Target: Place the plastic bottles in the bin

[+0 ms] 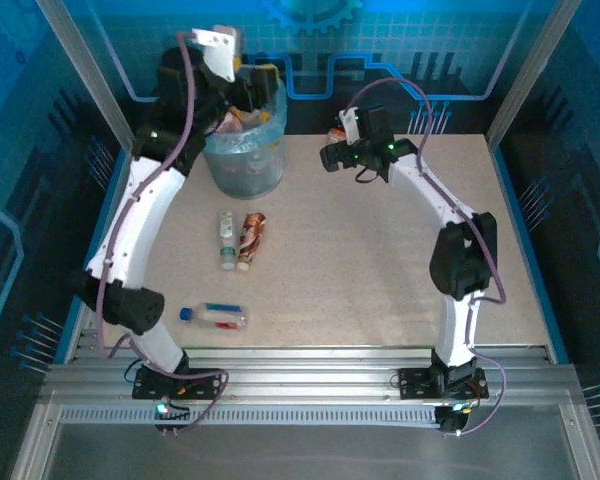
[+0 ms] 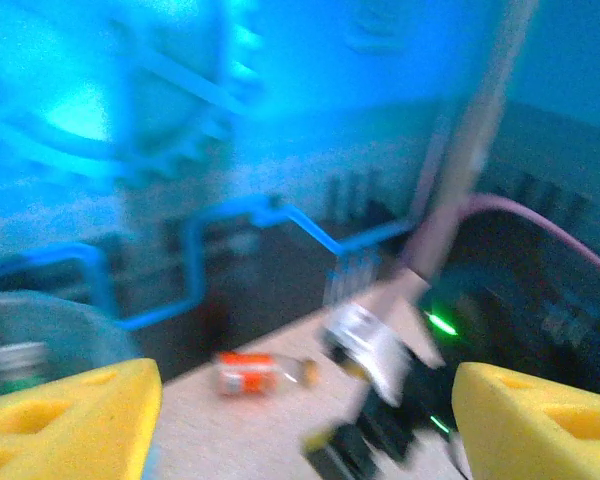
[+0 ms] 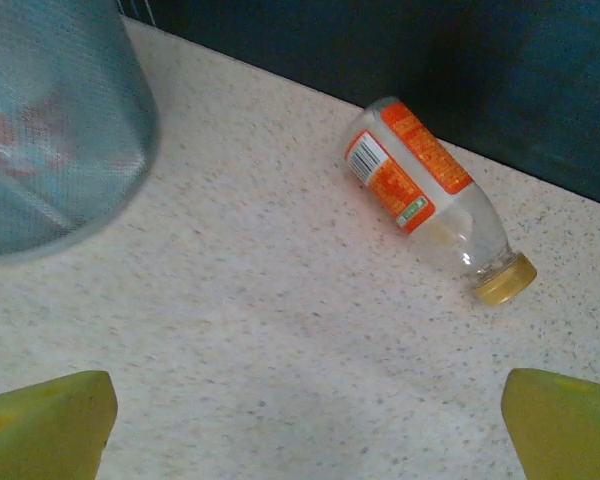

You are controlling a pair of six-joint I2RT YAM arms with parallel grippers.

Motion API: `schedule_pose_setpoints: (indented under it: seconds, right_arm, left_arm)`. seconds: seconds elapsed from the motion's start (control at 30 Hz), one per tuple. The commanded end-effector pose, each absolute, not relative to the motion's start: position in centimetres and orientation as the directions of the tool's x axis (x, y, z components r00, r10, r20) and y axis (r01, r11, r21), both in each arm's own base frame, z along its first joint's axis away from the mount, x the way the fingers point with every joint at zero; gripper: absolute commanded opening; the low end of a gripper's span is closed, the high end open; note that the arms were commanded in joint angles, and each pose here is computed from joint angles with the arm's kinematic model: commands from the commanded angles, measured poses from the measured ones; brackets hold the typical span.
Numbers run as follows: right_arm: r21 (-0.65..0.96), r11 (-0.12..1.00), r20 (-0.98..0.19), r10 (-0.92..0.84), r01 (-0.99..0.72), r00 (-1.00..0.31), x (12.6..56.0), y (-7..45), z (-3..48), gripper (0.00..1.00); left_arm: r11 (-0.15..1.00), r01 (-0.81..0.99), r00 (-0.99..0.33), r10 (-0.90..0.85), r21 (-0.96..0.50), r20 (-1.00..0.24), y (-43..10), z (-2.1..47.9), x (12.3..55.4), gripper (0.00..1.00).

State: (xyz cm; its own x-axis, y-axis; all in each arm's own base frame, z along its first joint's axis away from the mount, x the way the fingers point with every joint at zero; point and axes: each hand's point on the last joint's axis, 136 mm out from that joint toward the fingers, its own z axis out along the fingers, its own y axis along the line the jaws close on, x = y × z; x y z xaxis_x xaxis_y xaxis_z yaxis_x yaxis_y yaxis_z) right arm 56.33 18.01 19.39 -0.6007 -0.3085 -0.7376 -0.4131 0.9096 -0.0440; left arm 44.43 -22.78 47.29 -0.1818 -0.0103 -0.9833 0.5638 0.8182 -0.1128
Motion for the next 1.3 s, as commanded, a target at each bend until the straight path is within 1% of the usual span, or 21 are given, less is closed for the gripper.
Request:
schedule_pose_setpoints:
  seconds: [0.0, 0.1, 0.2, 0.33, 0.43, 0.6, 0.73, 0.87, 0.97, 1.07, 1.17, 1.2, 1.27]
  right_arm:
    - [-0.056, 0.862, -0.699, -0.394, -0.503, -0.597, 57.8, 17.1, 17.3, 1.00]
    - [-0.069, 0.871, -0.668, -0.403, -0.487, -0.625, 60.1, 15.9, 14.4, 1.00]
    - [-0.104, 0.878, -0.621, -0.425, -0.468, -0.659, 62.0, 14.7, 11.5, 1.00]
    - [-0.161, 0.874, -0.586, -0.459, -0.459, -0.668, 63.6, 13.6, 8.6, 1.00]
    - [-0.176, 0.875, -0.591, -0.461, -0.452, -0.662, 64.7, 12.7, 7.3, 1.00]
    - [-0.172, 0.869, -0.587, -0.469, -0.464, -0.660, 65.3, 11.8, 5.3, 1.00]
    - [-0.166, 0.852, -0.570, -0.494, -0.496, -0.656, 65.0, 12.0, 4.0, 1.00]
    - [-0.103, 0.842, -0.588, -0.481, -0.530, -0.650, 64.5, 13.0, 4.3, 1.00]
    - [0.003, 0.865, -0.625, -0.390, -0.502, -0.676, 64.3, 13.5, 5.7, 1.00]
    - [0.168, 0.903, -0.644, -0.203, -0.395, -0.737, 64.4, 13.4, 7.6, 0.99]
    - [0.306, 0.915, -0.614, -0.021, -0.262, -0.789, 64.2, 13.4, 9.2, 0.99]
    - [0.335, 0.922, -0.599, 0.048, -0.195, -0.800, 64.2, 13.2, 9.7, 0.98]
    - [0.398, 0.908, -0.570, 0.130, -0.133, -0.811, 63.9, 13.7, 10.2, 0.98]
  left_arm:
    - [0.682, 0.724, -0.259, 0.128, -0.105, -0.957, -28.1, 41.4, 42.3, 0.78]
    - [0.607, 0.784, -0.287, 0.175, -0.127, -0.942, -31.0, 39.2, 41.0, 0.78]
    - [0.570, 0.799, -0.347, 0.177, -0.191, -0.921, -32.8, 37.3, 40.9, 0.78]
    - [0.547, 0.793, -0.419, 0.170, -0.268, -0.892, -34.2, 35.4, 41.4, 0.78]
    - [0.542, 0.785, -0.449, 0.166, -0.299, -0.878, -34.8, 34.3, 41.9, 0.77]
    - [0.544, 0.772, -0.485, 0.171, -0.329, -0.858, -35.4, 33.2, 42.7, 0.77]
    - [0.547, 0.766, -0.499, 0.177, -0.337, -0.848, -35.6, 32.4, 43.0, 0.77]
    - [0.550, 0.757, -0.515, 0.171, -0.353, -0.840, -35.7, 32.1, 43.3, 0.77]
    - [0.547, 0.754, -0.522, 0.165, -0.363, -0.837, -35.9, 32.0, 43.4, 0.77]
    - [0.552, 0.745, -0.532, 0.156, -0.373, -0.832, -36.0, 31.8, 43.8, 0.77]
    - [0.552, 0.739, -0.542, 0.145, -0.387, -0.828, -36.3, 31.7, 44.0, 0.77]
    - [0.552, 0.737, -0.545, 0.143, -0.390, -0.826, -36.4, 31.7, 44.1, 0.77]
    - [0.553, 0.733, -0.550, 0.141, -0.395, -0.823, -36.4, 31.7, 44.3, 0.77]
